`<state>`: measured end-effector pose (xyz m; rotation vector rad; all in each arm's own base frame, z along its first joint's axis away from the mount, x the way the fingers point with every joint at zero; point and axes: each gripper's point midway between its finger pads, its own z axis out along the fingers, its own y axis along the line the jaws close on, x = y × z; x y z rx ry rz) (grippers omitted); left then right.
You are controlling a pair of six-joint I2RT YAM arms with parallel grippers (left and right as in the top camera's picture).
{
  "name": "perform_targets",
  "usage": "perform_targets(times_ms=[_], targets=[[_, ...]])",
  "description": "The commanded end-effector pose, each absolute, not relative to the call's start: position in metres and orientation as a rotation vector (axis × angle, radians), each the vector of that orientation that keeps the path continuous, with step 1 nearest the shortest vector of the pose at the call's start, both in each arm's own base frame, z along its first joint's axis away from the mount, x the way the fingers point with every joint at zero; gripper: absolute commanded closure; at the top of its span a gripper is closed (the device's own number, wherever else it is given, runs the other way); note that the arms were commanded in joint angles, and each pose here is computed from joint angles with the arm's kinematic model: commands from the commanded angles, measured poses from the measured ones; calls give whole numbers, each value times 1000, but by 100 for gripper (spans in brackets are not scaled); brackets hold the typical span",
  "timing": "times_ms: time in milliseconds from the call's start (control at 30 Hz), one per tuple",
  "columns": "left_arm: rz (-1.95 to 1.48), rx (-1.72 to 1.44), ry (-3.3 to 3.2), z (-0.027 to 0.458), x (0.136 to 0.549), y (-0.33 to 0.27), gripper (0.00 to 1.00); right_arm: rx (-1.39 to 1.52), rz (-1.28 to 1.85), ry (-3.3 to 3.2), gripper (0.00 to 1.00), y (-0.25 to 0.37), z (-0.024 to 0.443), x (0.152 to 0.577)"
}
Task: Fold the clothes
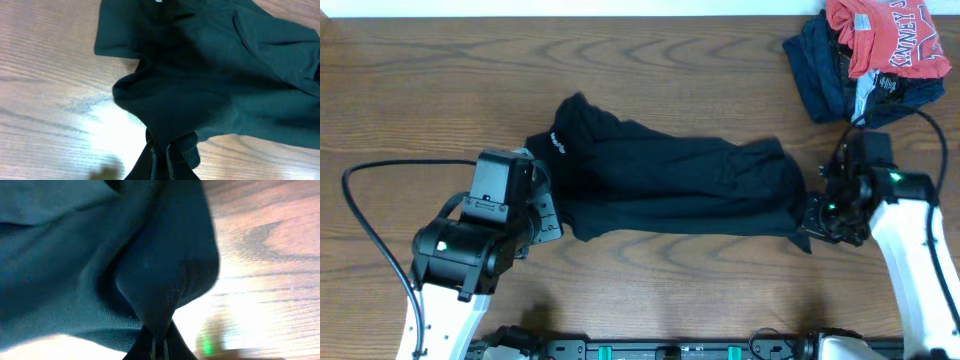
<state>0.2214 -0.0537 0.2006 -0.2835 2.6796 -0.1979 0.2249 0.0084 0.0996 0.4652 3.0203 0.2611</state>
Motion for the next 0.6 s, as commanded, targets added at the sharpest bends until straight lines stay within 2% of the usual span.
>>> perform_targets(times_ms=[0,133,333,567], targets=[[-169,-272,2656,208,223,-49,94,377,301,2976,99,11,112,229],[-177,-271,2630,210,233,-51,94,366,300,2968,99,11,109,235],[-181,-237,2552,212,273,-58,94,362,299,2944,99,9,100,254],[-138,-200,2572,179,324,-68,94,358,291,2931,99,6,79,279]])
